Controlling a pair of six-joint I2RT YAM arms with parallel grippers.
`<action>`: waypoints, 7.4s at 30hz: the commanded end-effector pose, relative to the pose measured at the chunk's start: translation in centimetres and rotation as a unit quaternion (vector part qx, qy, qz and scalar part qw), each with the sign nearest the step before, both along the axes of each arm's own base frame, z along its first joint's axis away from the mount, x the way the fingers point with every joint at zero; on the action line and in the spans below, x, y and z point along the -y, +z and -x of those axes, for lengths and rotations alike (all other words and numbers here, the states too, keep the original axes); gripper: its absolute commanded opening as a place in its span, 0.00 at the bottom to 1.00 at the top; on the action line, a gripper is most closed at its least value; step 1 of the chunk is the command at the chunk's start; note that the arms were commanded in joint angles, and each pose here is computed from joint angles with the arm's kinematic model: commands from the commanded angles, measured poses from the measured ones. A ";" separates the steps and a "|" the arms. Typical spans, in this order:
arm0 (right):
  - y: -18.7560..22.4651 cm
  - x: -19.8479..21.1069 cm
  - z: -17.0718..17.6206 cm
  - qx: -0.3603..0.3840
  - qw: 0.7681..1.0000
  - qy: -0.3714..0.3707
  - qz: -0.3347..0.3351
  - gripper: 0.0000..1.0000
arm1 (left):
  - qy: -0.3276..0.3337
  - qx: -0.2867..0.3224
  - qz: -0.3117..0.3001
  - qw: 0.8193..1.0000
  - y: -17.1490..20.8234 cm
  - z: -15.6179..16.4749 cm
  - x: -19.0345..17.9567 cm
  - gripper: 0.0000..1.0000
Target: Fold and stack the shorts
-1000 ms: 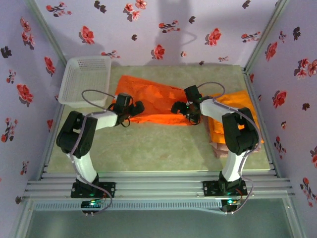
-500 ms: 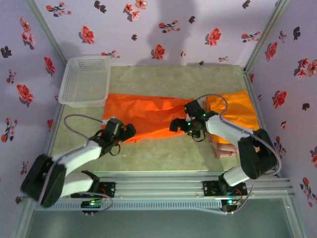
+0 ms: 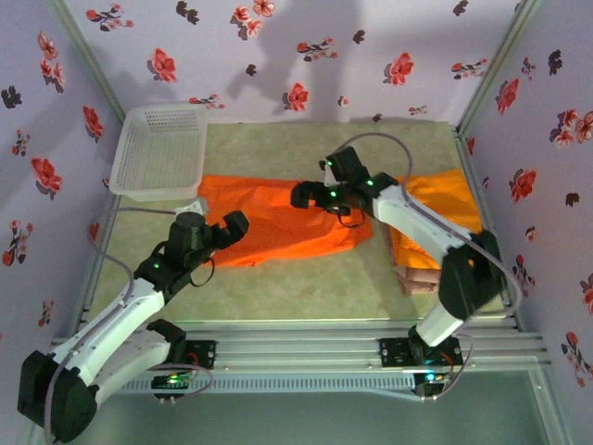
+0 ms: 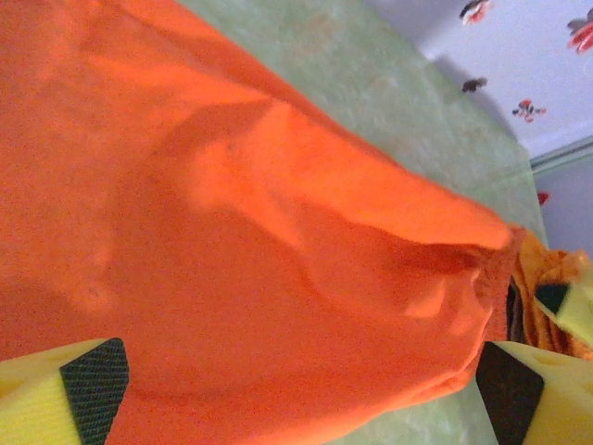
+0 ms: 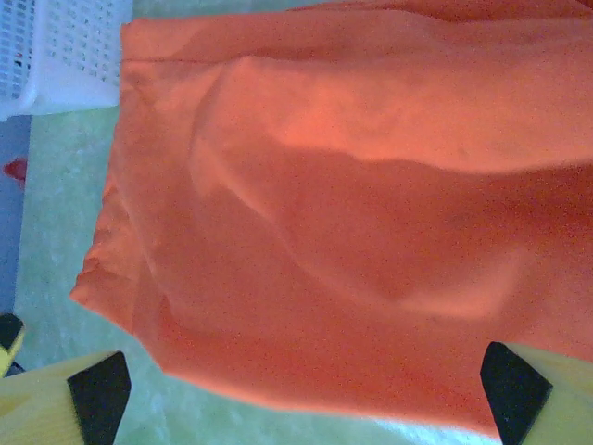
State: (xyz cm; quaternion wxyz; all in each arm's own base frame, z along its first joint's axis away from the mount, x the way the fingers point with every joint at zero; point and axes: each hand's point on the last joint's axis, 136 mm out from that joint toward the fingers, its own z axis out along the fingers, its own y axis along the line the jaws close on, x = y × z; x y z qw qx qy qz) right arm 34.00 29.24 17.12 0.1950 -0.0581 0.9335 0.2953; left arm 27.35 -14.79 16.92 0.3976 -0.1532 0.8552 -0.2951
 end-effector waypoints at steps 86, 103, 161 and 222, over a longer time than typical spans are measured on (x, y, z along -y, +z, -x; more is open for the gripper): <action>1.5 -1.0 -9.8 0.141 0.985 0.047 0.087 0.94 | 0.015 0.016 0.025 0.999 -1.5 -6.6 -1.3 0.99; -11.2 5.1 -1.1 -0.026 0.994 -0.014 0.101 0.96 | 0.044 -0.052 -0.035 0.997 -11.6 -8.0 -3.8 1.00; -11.6 6.5 -2.7 -0.097 0.990 -0.052 0.090 0.99 | 0.002 -0.076 -0.042 0.996 -12.2 -9.3 -2.5 0.99; -14.2 4.6 12.0 -0.118 0.990 -0.034 0.073 0.99 | 0.008 -0.087 -0.024 0.996 -11.6 -9.0 -2.4 0.99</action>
